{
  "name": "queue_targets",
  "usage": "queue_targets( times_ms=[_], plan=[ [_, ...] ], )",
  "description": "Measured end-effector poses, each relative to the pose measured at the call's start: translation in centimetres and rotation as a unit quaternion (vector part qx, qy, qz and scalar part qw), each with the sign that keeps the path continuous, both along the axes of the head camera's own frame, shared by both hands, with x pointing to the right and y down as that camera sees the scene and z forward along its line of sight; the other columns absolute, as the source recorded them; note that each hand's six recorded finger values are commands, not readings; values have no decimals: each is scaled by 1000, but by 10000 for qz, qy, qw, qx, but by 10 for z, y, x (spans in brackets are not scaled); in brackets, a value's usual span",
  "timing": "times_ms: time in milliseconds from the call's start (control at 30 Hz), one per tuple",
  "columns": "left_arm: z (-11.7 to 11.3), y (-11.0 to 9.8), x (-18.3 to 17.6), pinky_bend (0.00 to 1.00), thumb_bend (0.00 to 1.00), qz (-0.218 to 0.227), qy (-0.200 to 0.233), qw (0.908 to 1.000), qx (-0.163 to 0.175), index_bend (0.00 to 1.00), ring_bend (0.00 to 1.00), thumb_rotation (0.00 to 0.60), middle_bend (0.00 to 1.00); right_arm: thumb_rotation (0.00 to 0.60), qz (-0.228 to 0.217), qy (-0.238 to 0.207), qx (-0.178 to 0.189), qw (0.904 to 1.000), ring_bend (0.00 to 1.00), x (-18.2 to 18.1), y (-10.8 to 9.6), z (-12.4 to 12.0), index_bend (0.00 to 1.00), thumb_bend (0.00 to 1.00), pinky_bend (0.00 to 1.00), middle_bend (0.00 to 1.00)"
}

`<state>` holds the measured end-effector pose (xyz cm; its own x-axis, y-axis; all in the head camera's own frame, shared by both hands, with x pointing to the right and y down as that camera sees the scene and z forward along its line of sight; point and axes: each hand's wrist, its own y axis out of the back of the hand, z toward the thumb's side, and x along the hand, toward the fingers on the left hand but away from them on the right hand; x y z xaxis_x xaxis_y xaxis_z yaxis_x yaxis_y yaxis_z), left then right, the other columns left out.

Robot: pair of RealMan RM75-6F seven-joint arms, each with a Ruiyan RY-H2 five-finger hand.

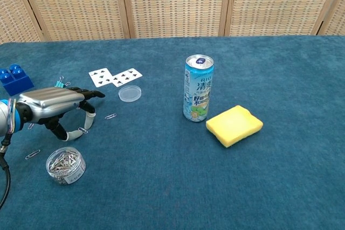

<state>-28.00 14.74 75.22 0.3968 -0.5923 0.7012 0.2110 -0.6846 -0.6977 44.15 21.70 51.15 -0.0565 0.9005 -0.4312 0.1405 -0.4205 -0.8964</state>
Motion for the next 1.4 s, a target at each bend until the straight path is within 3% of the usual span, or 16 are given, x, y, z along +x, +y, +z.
queue_targets(
  times_ms=[167,533,833,1067,1400],
  plan=[
    [2,1,-1,0,415,-21,23,10000,89,622,0,600,0,600,-9,-18,18,10000,0,0,0,-1,45,0,0,0],
    [0,-2,-2,0,423,-119,132,9996,238,641,0,600,0,600,-22,-50,14,10000,0,-1,1,-2,45,0,0,0],
    [-16,-11,-8,0,432,-83,196,9989,422,654,0,600,0,600,-27,-64,19,10000,0,-2,1,-2,45,0,0,0],
    [-46,-12,-10,0,440,257,277,9966,739,656,0,600,0,600,-32,-81,44,10000,0,-2,1,-5,45,0,0,0],
    [-84,16,-6,0,442,1153,200,9878,1023,657,0,600,0,600,-37,-104,63,9999,0,-4,1,-6,45,0,0,0]
  ],
)
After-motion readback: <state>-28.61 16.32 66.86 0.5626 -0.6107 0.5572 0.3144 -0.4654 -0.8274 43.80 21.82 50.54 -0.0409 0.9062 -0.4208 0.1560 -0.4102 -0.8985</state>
